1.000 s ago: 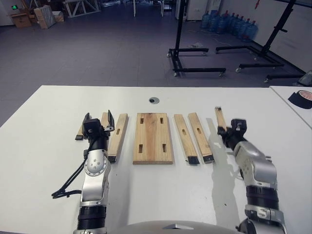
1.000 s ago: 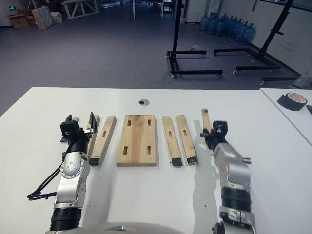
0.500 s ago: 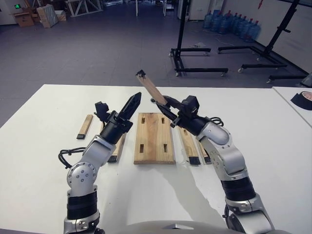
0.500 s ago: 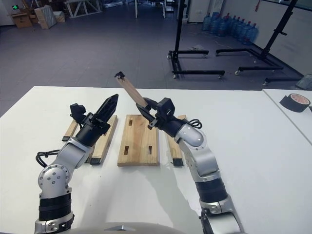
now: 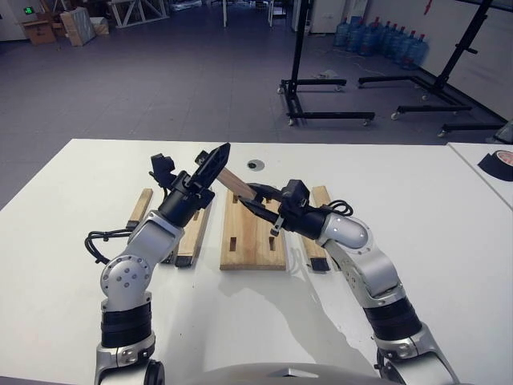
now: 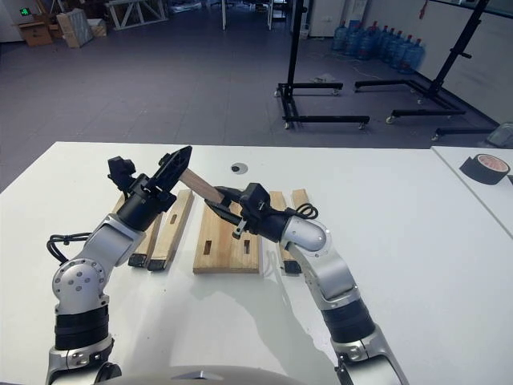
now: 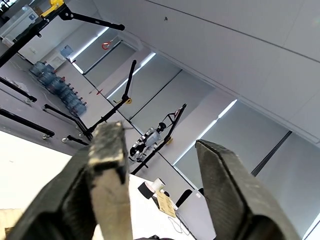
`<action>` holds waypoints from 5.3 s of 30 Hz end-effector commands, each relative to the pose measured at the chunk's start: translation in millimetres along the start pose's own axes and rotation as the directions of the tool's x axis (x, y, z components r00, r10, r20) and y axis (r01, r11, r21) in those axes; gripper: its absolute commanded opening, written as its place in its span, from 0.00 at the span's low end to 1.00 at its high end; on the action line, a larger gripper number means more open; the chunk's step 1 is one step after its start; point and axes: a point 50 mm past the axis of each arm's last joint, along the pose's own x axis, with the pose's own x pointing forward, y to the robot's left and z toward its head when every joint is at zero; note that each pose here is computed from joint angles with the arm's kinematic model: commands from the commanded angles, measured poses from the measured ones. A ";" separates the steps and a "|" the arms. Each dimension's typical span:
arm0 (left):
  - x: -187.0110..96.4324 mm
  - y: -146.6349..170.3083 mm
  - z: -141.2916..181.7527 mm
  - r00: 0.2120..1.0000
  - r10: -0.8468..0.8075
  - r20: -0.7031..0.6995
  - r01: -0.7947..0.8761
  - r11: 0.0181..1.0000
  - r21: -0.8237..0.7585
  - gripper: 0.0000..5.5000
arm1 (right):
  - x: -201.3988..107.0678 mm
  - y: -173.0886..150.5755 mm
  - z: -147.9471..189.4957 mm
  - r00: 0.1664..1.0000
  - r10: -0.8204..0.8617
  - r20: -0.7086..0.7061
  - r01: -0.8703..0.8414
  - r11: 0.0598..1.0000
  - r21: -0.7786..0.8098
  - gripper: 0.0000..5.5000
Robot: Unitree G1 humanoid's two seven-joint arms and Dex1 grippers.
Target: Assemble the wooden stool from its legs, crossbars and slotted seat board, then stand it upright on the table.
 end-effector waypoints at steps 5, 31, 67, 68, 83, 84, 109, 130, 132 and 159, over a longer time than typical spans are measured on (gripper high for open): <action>4.4 0.2 -7.7 0.999 -0.010 -0.039 0.015 0.990 0.143 0.28 | -2.2 -0.7 -10.9 0.998 -0.031 -0.056 0.030 0.999 -0.015 0.23; 1.7 48.9 28.9 0.907 0.396 0.143 -0.412 0.765 0.495 0.07 | -22.8 -17.8 -21.3 0.966 -0.214 -0.144 0.233 0.965 0.125 0.61; -41.9 115.6 42.5 0.691 0.672 0.267 -0.647 0.410 0.643 0.07 | -13.1 -37.6 -24.7 0.810 -0.562 -0.168 0.574 0.818 0.032 0.61; -42.1 115.5 41.7 0.691 0.672 0.266 -0.646 0.410 0.644 0.07 | -13.3 -38.0 -24.5 0.809 -0.563 -0.168 0.575 0.817 0.031 0.61; -63.9 118.1 28.3 0.636 0.735 0.235 -0.622 0.309 0.719 0.07 | -14.4 -41.4 -24.8 0.802 -0.573 -0.171 0.578 0.815 -0.021 0.61; -64.5 118.6 26.9 0.634 0.737 0.233 -0.620 0.306 0.722 0.07 | -14.2 -41.7 -25.0 0.801 -0.573 -0.171 0.578 0.815 -0.025 0.61; -80.5 131.4 -10.3 0.607 0.789 0.096 -0.527 0.309 0.792 0.07 | -10.6 -40.2 -26.9 0.812 -0.557 -0.174 0.553 0.830 -0.075 0.61; -68.8 126.2 5.8 0.636 0.750 0.180 -0.619 0.358 0.699 0.19 | -7.8 -39.5 -26.4 0.822 -0.547 -0.158 0.539 0.837 -0.094 0.61; -66.8 124.7 8.5 0.642 0.743 0.187 -0.619 0.359 0.698 0.24 | -7.4 -39.2 -26.5 0.823 -0.546 -0.158 0.538 0.838 -0.093 0.61; -48.0 106.9 42.8 0.707 0.651 0.277 -0.590 0.326 0.738 0.29 | -5.8 -37.3 -27.8 0.821 -0.553 -0.143 0.546 0.833 -0.085 0.61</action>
